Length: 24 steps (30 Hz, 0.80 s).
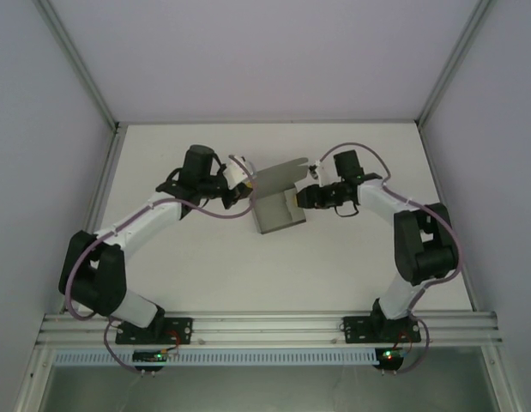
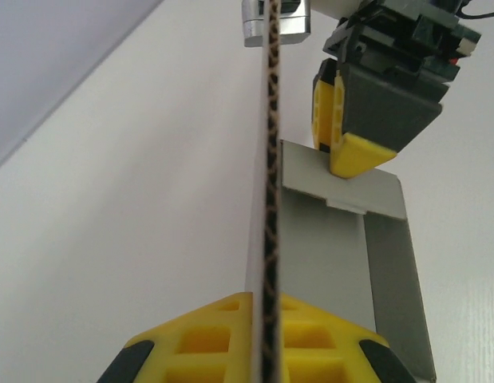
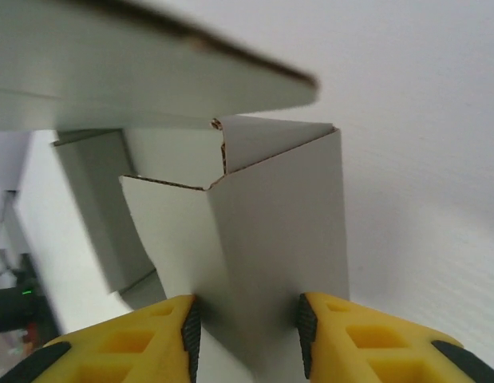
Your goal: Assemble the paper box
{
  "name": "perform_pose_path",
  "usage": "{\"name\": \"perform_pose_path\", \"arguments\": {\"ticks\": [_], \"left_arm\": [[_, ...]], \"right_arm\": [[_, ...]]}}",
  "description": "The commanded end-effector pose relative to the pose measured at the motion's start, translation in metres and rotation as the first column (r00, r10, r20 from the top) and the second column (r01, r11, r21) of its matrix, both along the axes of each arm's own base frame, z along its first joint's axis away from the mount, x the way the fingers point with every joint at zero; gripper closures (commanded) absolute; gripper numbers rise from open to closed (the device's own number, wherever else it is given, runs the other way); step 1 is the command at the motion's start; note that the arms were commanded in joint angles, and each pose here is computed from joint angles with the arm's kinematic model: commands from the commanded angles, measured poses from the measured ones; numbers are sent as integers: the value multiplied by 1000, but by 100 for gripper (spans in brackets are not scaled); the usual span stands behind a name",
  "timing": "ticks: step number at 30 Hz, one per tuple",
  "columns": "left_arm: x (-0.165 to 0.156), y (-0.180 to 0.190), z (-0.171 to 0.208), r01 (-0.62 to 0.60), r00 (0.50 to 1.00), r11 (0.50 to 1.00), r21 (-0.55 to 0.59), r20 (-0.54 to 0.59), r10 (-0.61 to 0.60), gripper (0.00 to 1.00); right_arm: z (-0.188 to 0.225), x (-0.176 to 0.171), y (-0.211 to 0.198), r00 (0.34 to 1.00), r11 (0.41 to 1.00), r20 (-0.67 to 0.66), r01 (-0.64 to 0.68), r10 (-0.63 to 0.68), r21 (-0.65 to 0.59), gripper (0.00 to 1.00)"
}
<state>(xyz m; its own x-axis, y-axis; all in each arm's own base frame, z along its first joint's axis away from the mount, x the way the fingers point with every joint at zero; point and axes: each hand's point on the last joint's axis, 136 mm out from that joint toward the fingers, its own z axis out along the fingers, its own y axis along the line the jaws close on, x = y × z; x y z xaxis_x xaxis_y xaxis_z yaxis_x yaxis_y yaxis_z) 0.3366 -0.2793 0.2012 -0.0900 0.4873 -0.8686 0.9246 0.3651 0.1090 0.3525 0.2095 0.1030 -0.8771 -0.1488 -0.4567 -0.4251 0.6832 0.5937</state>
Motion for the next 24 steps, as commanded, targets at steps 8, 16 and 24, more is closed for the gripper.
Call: {"name": "perform_pose_path", "arguments": {"ticks": [8, 16, 24], "left_arm": [[0, -19, -1, 46, 994, 995, -84, -100, -54, 100], [12, -20, -13, -2, 991, 997, -77, -133, -8, 100], [14, -21, -18, -6, 988, 998, -59, -153, -4, 100]], "right_arm": [[-57, 4, -6, 999, 943, 34, 37, -28, -330, 69], [-84, -3, -12, 999, 816, 25, -4, 23, -579, 71], [-88, 3, -20, 998, 677, 65, 37, 17, -735, 89]]}}
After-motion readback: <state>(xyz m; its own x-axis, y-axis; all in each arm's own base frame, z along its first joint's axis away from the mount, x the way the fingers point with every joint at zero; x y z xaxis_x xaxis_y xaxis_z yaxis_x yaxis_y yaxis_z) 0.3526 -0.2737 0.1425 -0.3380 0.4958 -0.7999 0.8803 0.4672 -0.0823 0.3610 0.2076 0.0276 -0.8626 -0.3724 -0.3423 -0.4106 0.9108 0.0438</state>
